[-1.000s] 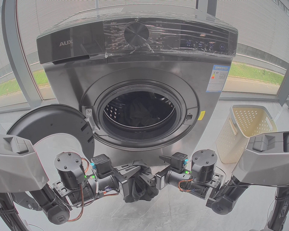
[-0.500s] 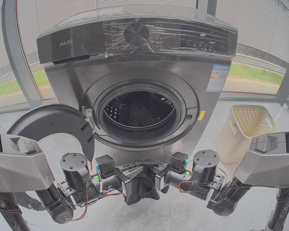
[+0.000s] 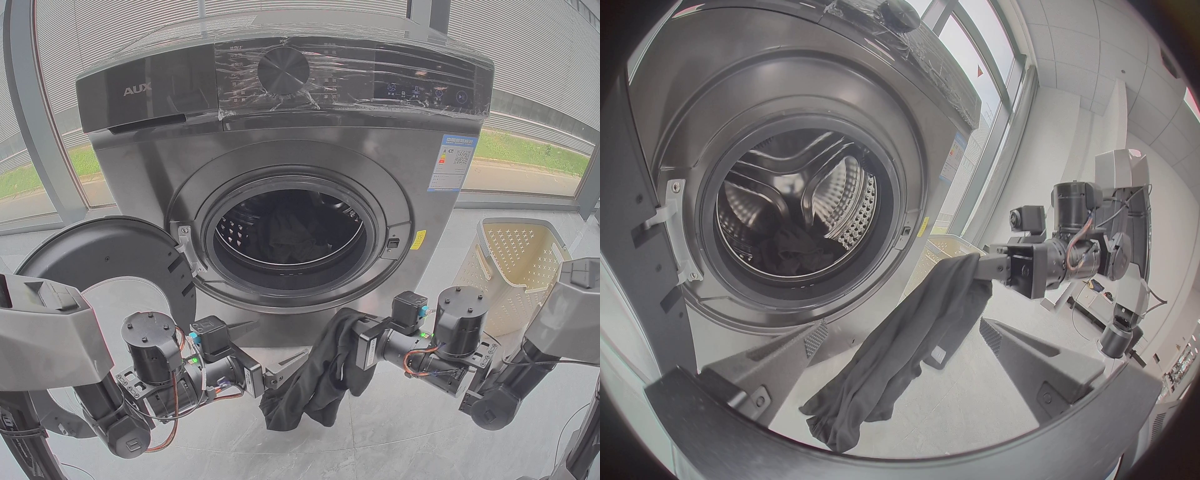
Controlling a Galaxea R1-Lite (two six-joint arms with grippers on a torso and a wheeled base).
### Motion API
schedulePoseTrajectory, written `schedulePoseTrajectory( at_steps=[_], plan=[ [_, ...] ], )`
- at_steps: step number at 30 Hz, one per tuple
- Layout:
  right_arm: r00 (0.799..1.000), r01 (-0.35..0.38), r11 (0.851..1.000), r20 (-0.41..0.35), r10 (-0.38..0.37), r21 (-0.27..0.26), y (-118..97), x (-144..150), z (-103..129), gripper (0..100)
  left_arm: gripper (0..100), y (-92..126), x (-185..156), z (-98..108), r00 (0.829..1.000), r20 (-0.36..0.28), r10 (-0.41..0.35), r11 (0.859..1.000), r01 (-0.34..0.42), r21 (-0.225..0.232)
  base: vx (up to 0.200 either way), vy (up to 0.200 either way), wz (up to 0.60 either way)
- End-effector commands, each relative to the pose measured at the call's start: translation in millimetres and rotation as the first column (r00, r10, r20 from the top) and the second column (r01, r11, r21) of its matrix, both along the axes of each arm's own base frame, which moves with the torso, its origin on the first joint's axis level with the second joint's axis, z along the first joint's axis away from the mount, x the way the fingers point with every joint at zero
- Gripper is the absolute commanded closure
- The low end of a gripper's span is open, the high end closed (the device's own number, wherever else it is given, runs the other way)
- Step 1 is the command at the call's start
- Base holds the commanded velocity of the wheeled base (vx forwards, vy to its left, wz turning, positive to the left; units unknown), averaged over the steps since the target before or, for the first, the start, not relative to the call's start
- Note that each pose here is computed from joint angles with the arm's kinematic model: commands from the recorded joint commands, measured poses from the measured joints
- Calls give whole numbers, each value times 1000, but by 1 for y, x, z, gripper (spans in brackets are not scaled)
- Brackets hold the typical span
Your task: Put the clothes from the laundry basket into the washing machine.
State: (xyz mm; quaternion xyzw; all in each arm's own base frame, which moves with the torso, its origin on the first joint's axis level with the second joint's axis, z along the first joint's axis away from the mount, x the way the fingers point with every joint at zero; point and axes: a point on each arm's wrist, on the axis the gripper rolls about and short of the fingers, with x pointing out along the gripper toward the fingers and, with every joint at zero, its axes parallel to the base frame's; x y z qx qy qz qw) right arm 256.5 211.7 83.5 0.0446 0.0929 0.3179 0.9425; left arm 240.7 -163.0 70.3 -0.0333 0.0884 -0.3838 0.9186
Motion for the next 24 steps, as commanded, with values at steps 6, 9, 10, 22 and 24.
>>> schedulePoseTrajectory(
  at_steps=[6,9,10,22,24],
  plan=[
    [998,30,998,53,-33,47,-7,-1,23,100,0,-2,0,-28,997,-78,-7,998,12,64,0,0,0],
    [995,51,996,83,-58,78,-3,4,33,100,0,-3,1,-37,995,-102,-10,997,18,80,0,0,0],
    [993,62,994,97,-71,90,-2,5,38,100,0,-4,1,-39,994,-107,-11,996,21,85,0,0,0],
    [984,57,986,158,-82,158,14,18,58,100,0,-7,5,-54,989,-140,-49,993,64,100,0,0,0],
    [982,97,979,142,-123,180,17,20,63,100,0,-9,6,-59,988,-149,-49,992,65,108,0,0,0]
  ],
)
